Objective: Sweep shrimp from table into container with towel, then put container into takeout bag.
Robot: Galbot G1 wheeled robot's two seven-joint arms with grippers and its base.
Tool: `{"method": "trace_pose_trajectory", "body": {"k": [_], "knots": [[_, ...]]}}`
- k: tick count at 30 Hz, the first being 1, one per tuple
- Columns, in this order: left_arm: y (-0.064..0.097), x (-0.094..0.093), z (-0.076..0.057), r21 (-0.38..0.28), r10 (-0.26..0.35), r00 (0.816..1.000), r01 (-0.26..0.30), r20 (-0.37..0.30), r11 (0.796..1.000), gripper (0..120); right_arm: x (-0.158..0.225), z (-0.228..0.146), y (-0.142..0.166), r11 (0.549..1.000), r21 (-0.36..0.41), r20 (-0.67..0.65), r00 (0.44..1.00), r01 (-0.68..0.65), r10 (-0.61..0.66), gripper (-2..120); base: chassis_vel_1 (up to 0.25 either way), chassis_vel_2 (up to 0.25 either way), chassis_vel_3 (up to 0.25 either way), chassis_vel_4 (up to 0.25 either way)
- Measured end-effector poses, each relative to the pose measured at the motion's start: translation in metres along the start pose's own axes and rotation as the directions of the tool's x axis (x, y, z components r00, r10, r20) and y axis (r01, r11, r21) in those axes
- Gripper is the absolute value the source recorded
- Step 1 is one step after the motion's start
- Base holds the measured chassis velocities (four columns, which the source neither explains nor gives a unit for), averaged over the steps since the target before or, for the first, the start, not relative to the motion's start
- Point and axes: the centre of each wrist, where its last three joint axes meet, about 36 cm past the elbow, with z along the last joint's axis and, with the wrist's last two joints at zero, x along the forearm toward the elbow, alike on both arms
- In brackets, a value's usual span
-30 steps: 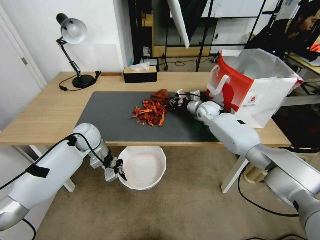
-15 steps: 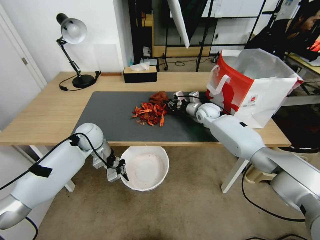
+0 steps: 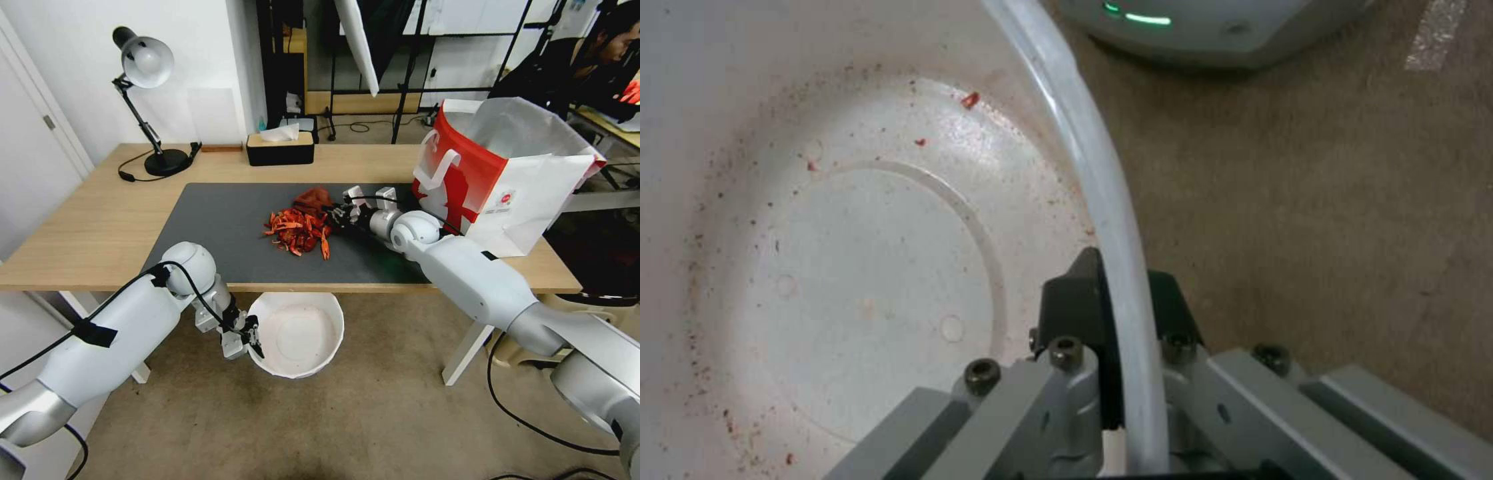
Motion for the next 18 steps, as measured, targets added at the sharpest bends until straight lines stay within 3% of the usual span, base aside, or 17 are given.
{"method": "trace_pose_trajectory", "body": {"k": [18], "knots": [[0.007,0.003,0.002,0.003,-0.009,1.0,0.009,-0.003,1.0,0,0.018,0.003,0.029,1.0,0.009,-0.031,1.0,0.001,-0.001,7,0.0,0.0,0.0,0.0]]}}
